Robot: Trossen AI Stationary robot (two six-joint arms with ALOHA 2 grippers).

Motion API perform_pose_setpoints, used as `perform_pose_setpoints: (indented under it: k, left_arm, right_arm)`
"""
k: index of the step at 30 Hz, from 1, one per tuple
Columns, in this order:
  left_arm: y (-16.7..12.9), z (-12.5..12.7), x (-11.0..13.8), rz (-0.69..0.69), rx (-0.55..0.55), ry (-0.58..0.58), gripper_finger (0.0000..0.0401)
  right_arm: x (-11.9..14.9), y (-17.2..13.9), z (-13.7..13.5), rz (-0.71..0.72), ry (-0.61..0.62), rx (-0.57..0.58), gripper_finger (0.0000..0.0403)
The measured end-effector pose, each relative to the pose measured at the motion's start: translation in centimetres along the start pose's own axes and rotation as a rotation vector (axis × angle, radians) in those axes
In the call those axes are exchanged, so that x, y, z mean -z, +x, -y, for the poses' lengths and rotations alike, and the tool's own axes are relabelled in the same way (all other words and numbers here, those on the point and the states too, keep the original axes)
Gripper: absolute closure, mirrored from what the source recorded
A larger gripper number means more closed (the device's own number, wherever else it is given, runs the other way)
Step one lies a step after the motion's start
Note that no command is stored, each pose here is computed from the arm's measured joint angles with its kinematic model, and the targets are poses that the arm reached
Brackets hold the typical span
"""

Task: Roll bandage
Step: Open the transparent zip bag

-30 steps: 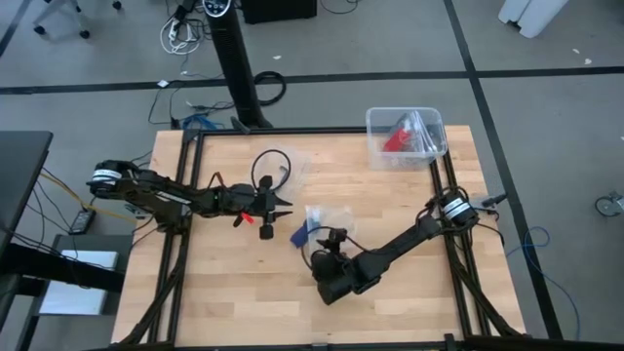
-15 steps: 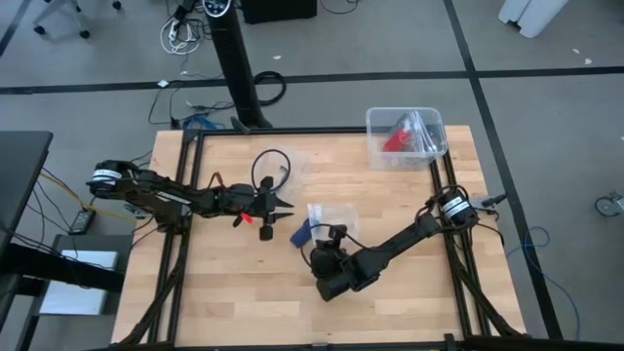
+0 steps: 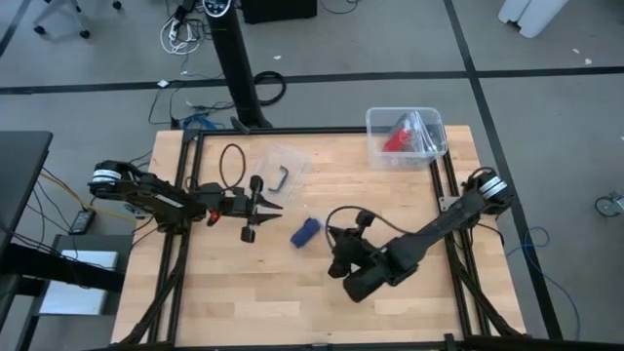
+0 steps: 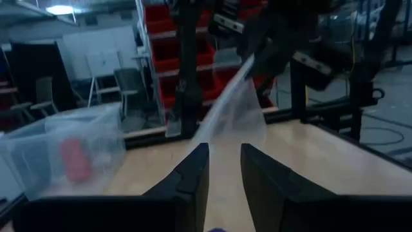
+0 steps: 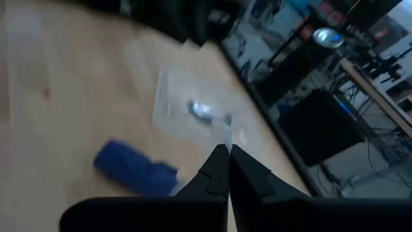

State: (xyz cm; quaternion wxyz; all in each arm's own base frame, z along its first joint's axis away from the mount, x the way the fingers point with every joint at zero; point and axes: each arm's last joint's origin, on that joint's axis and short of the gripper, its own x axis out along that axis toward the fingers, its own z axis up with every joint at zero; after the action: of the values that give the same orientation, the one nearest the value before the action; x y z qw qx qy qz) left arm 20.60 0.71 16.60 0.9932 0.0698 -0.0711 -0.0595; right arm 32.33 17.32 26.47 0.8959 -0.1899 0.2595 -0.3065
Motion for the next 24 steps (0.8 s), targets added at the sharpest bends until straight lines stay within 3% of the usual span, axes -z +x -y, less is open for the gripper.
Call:
perform_pose_setpoints:
  k: [9, 13, 24]
  left_arm:
    - [0.5, 0.0, -0.8, 0.064, 0.034, -0.110, 0.0268]
    - [1.1, -0.2, -1.5, 0.097, 0.049, -0.108, 0.0250]
    - [1.3, -0.1, -2.5, 0.186, 0.131, -0.102, 0.0237]
  right_arm:
    - [-4.3, -3.8, 1.8, 0.225, 0.008, -0.044, 0.0402]
    - [-5.7, -4.7, 1.7, 0.308, -0.009, -0.082, 0.0402]
    - [-5.9, -5.1, 1.5, 0.337, -0.003, -0.123, 0.0403]
